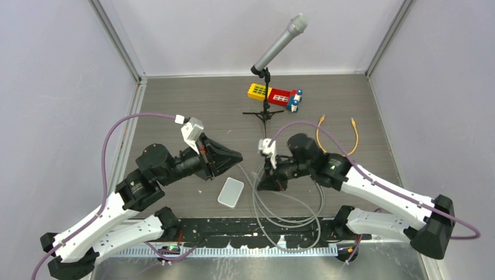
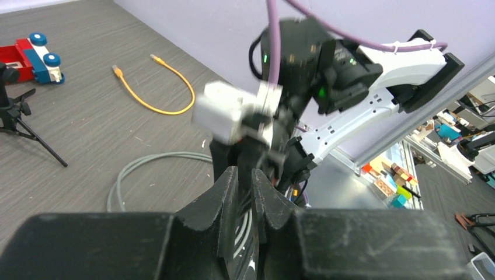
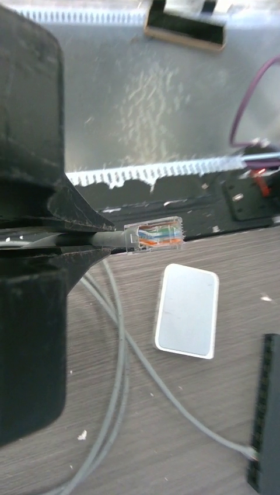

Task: Insert the plug into the switch port
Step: Pick up the connector from the center of the board.

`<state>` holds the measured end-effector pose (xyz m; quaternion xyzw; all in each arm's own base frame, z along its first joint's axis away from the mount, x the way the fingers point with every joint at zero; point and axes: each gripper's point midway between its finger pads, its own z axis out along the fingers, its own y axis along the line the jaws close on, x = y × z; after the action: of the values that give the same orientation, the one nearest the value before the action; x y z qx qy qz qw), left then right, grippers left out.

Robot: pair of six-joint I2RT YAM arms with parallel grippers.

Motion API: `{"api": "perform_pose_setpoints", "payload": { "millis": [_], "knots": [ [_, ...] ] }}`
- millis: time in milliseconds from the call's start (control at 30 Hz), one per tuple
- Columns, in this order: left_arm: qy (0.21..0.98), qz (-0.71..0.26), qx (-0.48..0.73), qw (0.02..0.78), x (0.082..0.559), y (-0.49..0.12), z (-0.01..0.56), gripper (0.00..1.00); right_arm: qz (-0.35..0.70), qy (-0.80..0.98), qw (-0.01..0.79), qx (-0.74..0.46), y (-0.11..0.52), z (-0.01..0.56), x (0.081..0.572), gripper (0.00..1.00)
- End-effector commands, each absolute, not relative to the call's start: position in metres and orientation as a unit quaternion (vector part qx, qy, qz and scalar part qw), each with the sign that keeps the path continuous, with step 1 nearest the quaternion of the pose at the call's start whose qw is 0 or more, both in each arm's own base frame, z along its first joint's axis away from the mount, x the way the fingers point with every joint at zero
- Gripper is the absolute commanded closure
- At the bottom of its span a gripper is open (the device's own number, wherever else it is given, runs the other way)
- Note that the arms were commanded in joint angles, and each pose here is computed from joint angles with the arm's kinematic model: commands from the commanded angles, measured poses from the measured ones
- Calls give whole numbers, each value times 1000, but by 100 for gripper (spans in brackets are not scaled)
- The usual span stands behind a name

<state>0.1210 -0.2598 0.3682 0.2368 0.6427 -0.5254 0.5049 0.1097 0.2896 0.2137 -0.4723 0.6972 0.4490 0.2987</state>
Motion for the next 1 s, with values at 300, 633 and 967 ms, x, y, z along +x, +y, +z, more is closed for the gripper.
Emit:
{"api": "perform_pose_setpoints", "payload": {
  "millis": [300,633,967],
  "knots": [
    [623,-520,226,539,117,-241,387,84,342,738,302,-498,314,132,115,100],
    [633,-511,214,541,116,-231,379,86,377,735,296,-479,320,141,106,100],
    [638,-511,197,541,117,-225,359,87,409,703,317,-488,312,166,93,100]
  ]
}}
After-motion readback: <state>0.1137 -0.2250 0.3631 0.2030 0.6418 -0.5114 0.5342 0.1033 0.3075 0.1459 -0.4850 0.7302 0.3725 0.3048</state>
